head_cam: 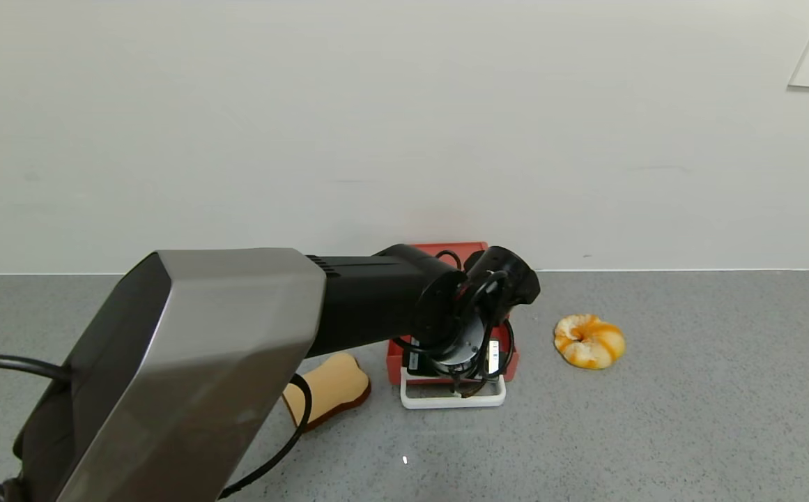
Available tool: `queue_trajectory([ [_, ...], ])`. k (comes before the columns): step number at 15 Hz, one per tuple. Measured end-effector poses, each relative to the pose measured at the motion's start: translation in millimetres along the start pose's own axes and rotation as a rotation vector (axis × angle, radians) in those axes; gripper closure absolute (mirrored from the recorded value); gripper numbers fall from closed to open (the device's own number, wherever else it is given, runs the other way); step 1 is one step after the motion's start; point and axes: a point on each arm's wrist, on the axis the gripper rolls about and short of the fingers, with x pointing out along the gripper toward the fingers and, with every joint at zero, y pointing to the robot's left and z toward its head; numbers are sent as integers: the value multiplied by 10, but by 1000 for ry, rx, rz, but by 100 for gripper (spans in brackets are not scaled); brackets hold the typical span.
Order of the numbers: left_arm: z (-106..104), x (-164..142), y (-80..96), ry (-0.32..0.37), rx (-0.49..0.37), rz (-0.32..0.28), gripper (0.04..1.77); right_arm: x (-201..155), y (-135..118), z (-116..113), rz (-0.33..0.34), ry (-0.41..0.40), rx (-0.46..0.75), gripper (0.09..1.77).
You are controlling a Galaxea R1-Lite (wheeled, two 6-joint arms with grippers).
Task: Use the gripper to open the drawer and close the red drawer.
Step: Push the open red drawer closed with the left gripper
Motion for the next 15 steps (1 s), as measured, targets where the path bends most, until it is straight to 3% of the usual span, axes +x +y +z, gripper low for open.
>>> queue_trajectory([
  [15,153,205,89,-103,-52,47,9,0,0,1,0,-1,0,15],
])
